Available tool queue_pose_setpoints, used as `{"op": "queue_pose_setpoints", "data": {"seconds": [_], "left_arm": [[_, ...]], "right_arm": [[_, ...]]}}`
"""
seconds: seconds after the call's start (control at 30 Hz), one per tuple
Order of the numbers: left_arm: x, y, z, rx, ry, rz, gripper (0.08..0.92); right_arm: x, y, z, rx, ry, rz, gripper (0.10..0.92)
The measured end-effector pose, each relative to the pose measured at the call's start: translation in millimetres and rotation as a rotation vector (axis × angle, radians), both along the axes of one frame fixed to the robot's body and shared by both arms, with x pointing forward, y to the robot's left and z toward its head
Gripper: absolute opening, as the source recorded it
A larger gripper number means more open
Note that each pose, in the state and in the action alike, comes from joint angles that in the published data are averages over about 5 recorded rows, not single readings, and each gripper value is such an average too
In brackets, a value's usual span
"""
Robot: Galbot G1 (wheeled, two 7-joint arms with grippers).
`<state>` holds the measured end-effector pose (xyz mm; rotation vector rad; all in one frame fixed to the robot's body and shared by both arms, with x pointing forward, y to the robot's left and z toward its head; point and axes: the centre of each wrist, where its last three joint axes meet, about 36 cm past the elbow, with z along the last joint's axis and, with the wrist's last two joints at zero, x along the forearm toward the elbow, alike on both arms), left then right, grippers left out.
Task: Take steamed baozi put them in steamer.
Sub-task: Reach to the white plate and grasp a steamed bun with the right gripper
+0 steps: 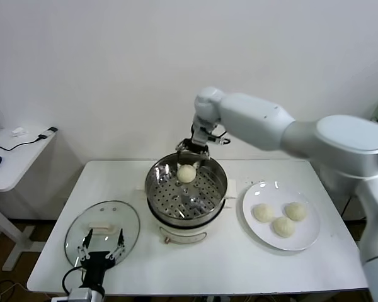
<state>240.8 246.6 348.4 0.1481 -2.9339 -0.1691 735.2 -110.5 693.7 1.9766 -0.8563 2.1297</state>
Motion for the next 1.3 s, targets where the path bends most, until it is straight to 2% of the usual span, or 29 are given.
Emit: {"op": "queue_pose_setpoints", "data": {"seconds": [0.23,0.53,0.93,1.3], "left_arm": [[0.7,-2.4,-0.7,0.000,-0.003,-0.005,0.823],[0.6,-3.2,-2.5,0.001,-0.004,-0.004,0.823],[1.4,-0.7,-6.5,0.007,0.005,0.003,0.823],[0.2,2.2,-12.1,0.011,0.020,0.011,0.823]], "right_arm": [[-11.8,-104.3,4.4,0.062,0.085,-0.370,0.823],[-46.0,-202.5,-52.5,0.052,0.194,-0.751,0.823],[-71.3,-234.4,-147.2,-0.002,0.287,-0.993,0.823],[-72.8,-232.9,-205.4,-0.021,0.308,-1.075,0.823]]}}
